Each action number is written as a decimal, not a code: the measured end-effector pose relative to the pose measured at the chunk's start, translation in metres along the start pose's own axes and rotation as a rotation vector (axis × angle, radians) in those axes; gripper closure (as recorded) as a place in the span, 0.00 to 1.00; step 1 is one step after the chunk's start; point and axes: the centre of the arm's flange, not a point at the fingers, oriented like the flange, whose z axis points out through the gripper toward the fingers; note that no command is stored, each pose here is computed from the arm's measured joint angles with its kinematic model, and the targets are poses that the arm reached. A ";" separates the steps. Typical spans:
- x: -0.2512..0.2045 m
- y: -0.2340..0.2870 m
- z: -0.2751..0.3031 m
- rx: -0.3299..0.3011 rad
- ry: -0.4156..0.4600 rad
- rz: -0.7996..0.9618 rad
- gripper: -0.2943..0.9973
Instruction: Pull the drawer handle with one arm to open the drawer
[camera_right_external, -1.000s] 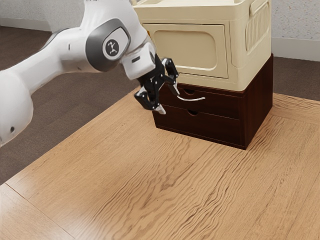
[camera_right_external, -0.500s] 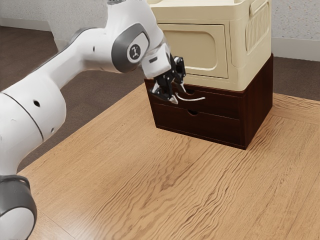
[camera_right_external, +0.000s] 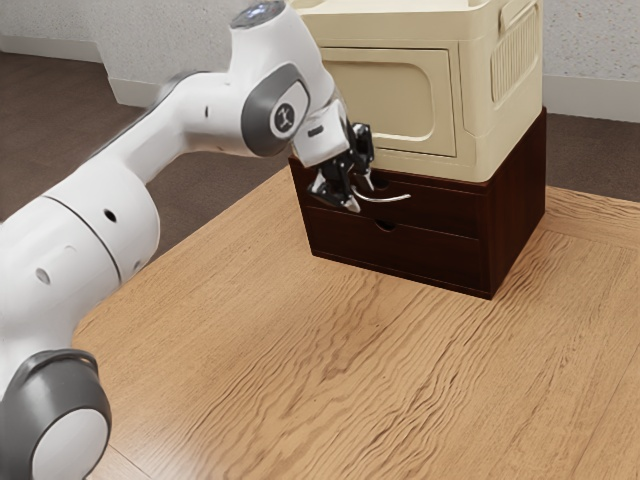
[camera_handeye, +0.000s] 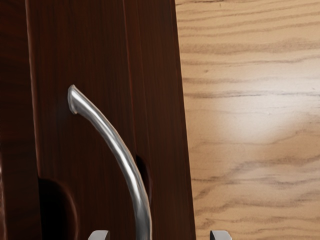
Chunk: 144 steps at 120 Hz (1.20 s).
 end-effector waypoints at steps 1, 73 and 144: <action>0.000 0.000 0.000 0.000 0.000 0.000 0.60; 0.019 0.043 -0.004 -0.041 0.014 0.008 0.76; 0.038 0.149 -0.046 -0.010 -0.038 0.078 0.78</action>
